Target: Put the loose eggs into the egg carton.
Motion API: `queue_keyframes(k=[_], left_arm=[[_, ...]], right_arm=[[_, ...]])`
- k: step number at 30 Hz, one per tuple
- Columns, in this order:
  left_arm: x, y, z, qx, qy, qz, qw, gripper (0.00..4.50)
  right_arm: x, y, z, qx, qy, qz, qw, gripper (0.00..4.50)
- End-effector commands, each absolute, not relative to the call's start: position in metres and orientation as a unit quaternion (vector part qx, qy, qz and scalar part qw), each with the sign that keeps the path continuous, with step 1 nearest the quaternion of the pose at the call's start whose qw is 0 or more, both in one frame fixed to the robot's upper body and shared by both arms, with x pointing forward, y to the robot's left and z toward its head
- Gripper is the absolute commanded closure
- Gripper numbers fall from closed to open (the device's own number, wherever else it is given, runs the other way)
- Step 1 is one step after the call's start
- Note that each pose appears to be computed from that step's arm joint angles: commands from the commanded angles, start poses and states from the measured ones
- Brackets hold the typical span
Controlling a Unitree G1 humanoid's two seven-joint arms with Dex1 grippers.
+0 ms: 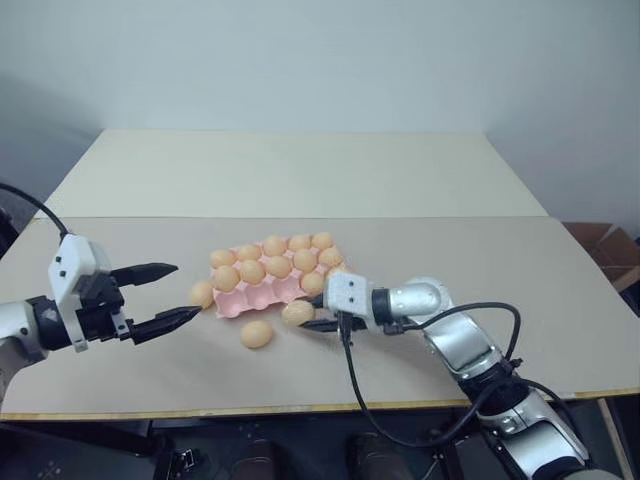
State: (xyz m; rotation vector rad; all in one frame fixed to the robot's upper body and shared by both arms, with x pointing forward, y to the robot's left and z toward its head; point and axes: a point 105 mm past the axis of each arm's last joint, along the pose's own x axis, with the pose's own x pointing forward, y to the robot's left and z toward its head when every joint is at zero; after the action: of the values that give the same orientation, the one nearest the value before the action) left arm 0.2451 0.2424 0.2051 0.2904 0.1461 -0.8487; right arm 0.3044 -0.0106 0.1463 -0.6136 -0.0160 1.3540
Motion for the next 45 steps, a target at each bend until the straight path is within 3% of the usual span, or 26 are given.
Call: queue_keyframes(k=[1,3,6,13,22,32,45], left_arm=[[0.246,0.244,0.214,0.157,0.059,-0.407,0.898,0.00],[0.246,0.243,0.214,0.157,0.058,-0.407,0.898,0.00],[0.245,0.244,0.214,0.157,0.056,-0.404,0.899,0.00],[0.245,0.243,0.213,0.157,0.054,-0.403,0.900,0.00],[0.250,0.244,0.209,0.153,0.060,-0.409,0.898,0.00],[0.249,0.252,0.204,0.151,0.075,-0.408,0.897,0.00],[0.250,0.244,0.202,0.148,0.082,-0.422,0.891,0.00]], right_arm=[[0.323,-0.002,0.174,-0.271,-0.041,0.581,0.767,3.18],[0.334,0.004,0.174,-0.275,-0.035,0.560,0.781,3.18],[0.339,0.009,0.172,-0.280,-0.028,0.552,0.785,2.38],[0.337,0.006,0.182,-0.271,-0.044,0.553,0.787,0.02],[0.316,-0.060,0.217,-0.239,-0.070,0.542,0.803,0.02],[0.261,-0.163,0.214,-0.232,-0.009,0.568,0.790,0.02],[0.254,-0.174,0.208,-0.232,0.013,0.552,0.801,0.02]])
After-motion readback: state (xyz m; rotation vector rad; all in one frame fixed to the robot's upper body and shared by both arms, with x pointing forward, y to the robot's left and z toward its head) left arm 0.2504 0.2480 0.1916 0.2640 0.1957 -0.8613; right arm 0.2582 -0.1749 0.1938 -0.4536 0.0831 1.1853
